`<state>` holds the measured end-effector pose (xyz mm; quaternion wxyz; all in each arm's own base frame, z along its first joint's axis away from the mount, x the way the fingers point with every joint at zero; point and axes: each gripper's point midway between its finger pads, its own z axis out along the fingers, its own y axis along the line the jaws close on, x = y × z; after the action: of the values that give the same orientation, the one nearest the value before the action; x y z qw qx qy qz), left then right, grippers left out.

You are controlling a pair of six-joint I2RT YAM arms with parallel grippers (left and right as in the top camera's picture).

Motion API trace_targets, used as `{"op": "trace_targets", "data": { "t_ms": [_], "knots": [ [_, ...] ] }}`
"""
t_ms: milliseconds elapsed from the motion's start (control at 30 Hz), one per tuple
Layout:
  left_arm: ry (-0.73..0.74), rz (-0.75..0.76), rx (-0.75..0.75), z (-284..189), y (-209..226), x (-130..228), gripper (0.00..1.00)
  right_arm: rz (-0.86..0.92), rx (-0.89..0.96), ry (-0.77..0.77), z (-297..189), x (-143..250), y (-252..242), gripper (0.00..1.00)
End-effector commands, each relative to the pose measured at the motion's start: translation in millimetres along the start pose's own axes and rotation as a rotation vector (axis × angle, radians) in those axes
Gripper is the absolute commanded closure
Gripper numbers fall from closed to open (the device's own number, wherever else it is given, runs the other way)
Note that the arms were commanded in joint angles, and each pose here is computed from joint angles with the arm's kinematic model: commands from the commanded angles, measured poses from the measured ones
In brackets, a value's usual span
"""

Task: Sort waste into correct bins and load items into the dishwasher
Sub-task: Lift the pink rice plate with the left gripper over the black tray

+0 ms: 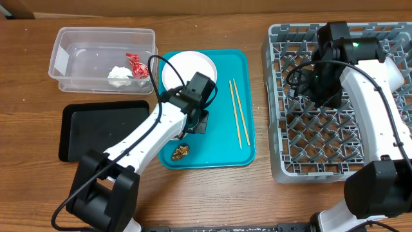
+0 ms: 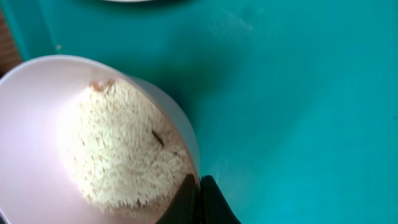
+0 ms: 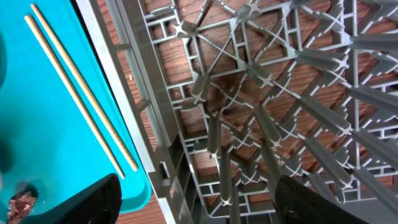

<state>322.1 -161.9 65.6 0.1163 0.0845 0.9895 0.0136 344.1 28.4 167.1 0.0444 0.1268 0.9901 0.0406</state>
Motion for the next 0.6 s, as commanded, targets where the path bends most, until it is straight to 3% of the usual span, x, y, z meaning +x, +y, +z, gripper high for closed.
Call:
{"op": "trace_targets", "data": {
  "t_ms": [0,333,567],
  "knots": [
    [-0.049,-0.004,-0.017,-25.8,0.3,-20.2,0.96,-0.005,0.002,-0.015,-3.7,0.0,-1.0,0.19],
    [-0.029,-0.101,0.069,-62.6,15.1,-19.2,0.96,-0.026,0.002,-0.015,-3.7,0.1,-0.9,0.19],
    [-0.021,-0.205,0.174,-83.1,54.9,-14.0,0.96,-0.027,0.002,-0.015,-3.7,0.0,-1.0,0.19]
  ]
}}
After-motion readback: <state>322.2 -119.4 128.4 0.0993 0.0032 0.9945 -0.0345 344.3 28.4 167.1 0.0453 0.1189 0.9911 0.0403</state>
